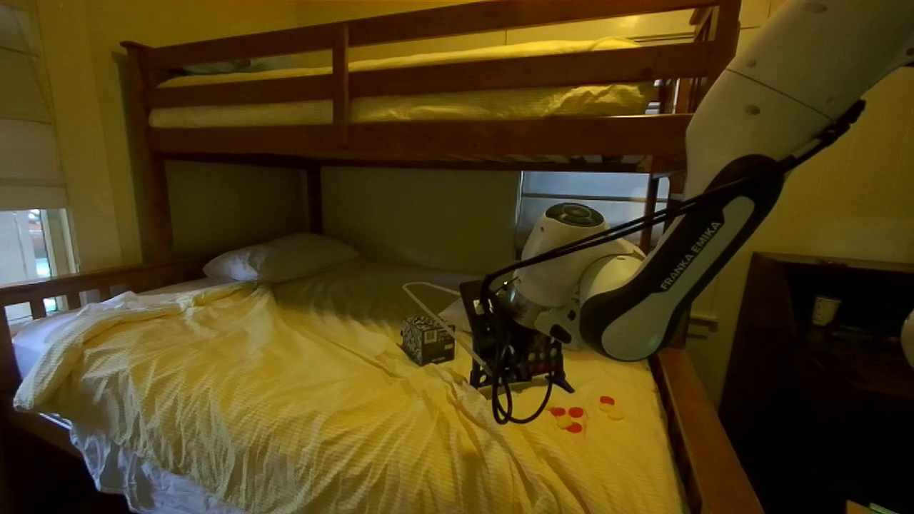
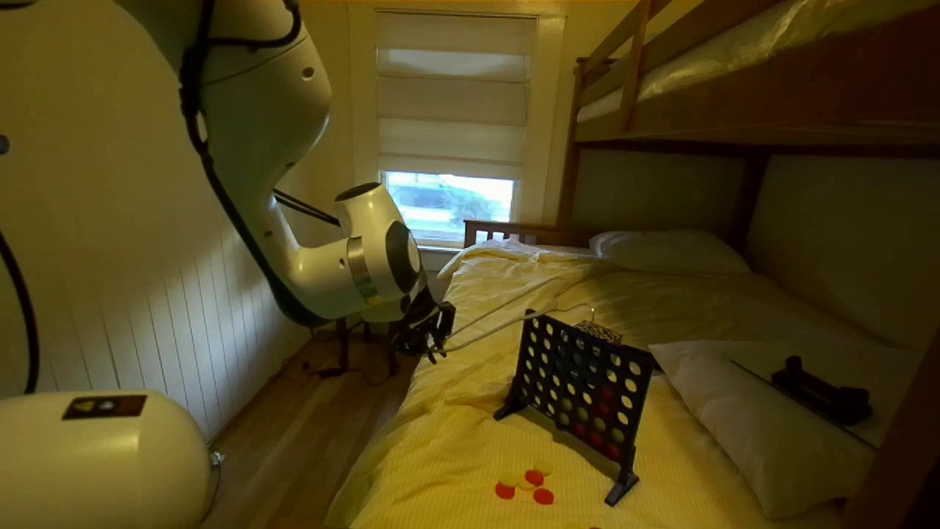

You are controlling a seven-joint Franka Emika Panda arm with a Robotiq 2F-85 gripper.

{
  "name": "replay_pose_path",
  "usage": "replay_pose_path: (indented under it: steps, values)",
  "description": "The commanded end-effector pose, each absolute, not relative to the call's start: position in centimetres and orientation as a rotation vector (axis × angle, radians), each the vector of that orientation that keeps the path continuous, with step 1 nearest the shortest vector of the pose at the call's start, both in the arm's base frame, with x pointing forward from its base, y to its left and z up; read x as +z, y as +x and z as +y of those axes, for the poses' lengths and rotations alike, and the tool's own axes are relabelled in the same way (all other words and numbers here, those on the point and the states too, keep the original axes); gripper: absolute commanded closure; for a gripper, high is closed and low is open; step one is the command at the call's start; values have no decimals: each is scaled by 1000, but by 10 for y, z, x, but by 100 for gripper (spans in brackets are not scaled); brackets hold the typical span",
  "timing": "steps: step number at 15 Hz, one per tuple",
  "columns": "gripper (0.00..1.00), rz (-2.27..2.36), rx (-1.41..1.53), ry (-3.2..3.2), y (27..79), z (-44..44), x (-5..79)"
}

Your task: Pick up the hang wire and put it on the black object

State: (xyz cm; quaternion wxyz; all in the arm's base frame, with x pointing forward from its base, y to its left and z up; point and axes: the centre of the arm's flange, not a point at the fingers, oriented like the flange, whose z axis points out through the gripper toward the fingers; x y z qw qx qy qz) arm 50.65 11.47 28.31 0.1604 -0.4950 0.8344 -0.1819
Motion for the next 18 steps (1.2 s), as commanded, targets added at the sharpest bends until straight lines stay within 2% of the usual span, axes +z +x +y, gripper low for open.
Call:
replay_pose_path:
  steps: [1,11,18]
  values:
    - [95,2410,-528,-1321,464,140,267]
    - [95,2390,-582,-1279,434,152,251]
    - [95,2328,-692,-1377,435,147,272]
